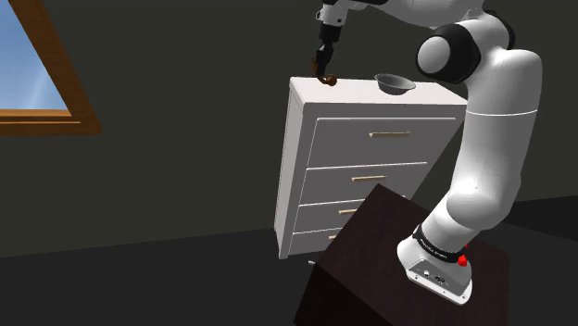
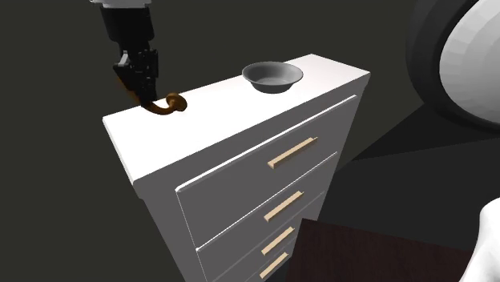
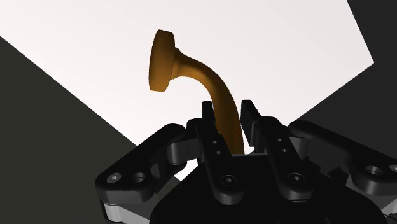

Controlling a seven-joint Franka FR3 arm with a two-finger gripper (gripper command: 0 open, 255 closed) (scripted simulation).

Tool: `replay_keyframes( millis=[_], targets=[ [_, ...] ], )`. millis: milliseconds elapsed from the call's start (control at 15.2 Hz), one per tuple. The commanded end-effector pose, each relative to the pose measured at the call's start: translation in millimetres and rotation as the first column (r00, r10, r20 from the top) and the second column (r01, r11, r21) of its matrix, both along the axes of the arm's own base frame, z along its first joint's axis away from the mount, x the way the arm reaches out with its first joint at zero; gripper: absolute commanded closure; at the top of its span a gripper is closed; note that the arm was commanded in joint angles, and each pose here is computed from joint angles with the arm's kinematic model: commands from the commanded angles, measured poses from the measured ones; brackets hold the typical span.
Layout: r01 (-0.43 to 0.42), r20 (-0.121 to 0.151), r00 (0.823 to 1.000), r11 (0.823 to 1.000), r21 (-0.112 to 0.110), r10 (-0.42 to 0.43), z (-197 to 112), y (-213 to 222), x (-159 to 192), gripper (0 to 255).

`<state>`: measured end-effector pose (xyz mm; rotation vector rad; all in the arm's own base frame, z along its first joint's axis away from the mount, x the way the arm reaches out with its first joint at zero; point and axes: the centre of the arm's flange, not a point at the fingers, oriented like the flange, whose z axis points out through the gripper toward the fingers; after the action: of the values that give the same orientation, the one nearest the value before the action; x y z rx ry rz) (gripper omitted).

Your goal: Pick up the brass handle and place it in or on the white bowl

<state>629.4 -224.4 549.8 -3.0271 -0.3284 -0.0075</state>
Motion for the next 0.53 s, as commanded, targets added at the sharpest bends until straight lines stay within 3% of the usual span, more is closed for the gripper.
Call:
replay_keyframes(
  millis=[0, 462],
  targets=[
    [0.000, 0.000, 1.000, 1.000, 0.000, 0.000, 10, 0, 0, 255],
    [0.000, 0.000, 1.000, 1.000, 0.000, 0.000, 47, 0, 0, 255]
  ],
)
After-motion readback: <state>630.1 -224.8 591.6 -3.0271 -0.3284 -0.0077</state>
